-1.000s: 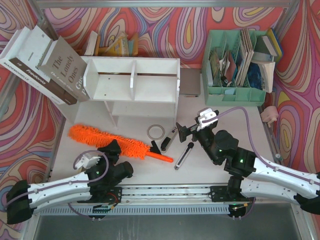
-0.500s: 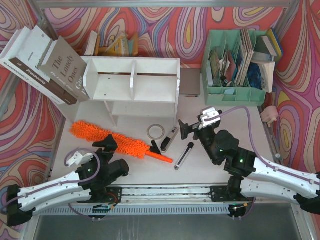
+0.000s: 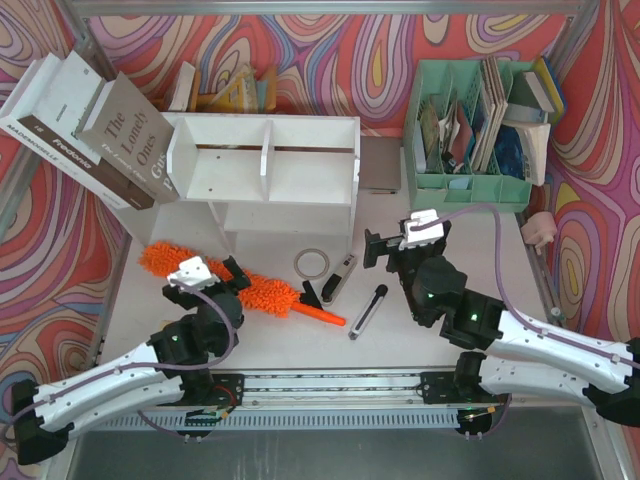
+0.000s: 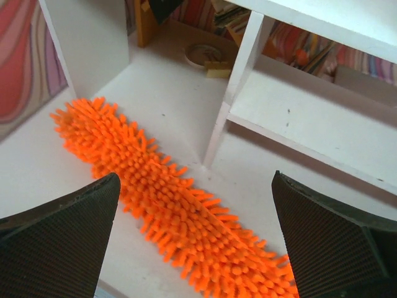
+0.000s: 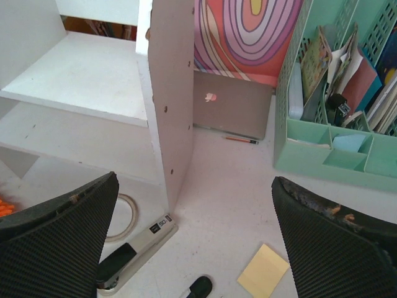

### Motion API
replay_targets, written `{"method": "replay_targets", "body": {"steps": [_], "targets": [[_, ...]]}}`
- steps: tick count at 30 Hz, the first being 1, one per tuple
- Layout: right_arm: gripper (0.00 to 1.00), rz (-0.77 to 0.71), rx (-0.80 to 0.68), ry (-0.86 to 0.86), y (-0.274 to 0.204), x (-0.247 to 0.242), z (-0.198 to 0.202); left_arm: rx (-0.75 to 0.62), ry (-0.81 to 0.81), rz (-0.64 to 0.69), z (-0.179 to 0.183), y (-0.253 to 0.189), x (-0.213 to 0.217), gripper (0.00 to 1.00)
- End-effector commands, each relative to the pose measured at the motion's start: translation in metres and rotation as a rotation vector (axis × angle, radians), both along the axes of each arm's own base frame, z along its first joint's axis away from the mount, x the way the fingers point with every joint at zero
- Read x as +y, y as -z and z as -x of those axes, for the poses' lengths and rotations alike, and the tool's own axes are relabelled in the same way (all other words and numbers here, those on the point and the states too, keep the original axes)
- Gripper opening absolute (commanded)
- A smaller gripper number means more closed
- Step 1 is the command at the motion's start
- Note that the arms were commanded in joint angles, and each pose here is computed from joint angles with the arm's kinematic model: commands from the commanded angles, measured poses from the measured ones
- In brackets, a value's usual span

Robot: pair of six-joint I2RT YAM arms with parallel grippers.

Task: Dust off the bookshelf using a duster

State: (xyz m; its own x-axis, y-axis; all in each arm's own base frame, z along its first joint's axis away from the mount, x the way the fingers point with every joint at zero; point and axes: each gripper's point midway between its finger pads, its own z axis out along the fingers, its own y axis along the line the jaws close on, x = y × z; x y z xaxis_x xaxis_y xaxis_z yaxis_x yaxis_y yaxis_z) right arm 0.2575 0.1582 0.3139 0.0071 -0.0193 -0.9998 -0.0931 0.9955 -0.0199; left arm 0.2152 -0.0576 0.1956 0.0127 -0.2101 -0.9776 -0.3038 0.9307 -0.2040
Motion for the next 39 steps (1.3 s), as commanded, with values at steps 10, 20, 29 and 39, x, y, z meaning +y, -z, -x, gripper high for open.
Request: {"method": "replay_targets", "body": {"steps": [10, 20, 29, 39], "targets": [[0.99, -0.078, 0.114, 0.141, 0.016, -0.019, -0.028, 0.155, 0.042, -0.328, -0.037, 0.017, 0.027, 0.98], [0.99, -0.112, 0.178, 0.324, 0.043, -0.081, -0.055, 0.156, -0.086, -0.261, -0.053, 0.048, 0.078, 0.98], [0.99, -0.134, 0.199, 0.439, 0.059, -0.118, -0.069, 0.238, -0.063, -0.255, -0.085, 0.087, 0.090, 0.98], [0.99, -0.116, 0.209, 0.528, 0.066, -0.136, -0.077, 0.214, -0.004, -0.202, -0.122, 0.102, 0.096, 0.98]]}}
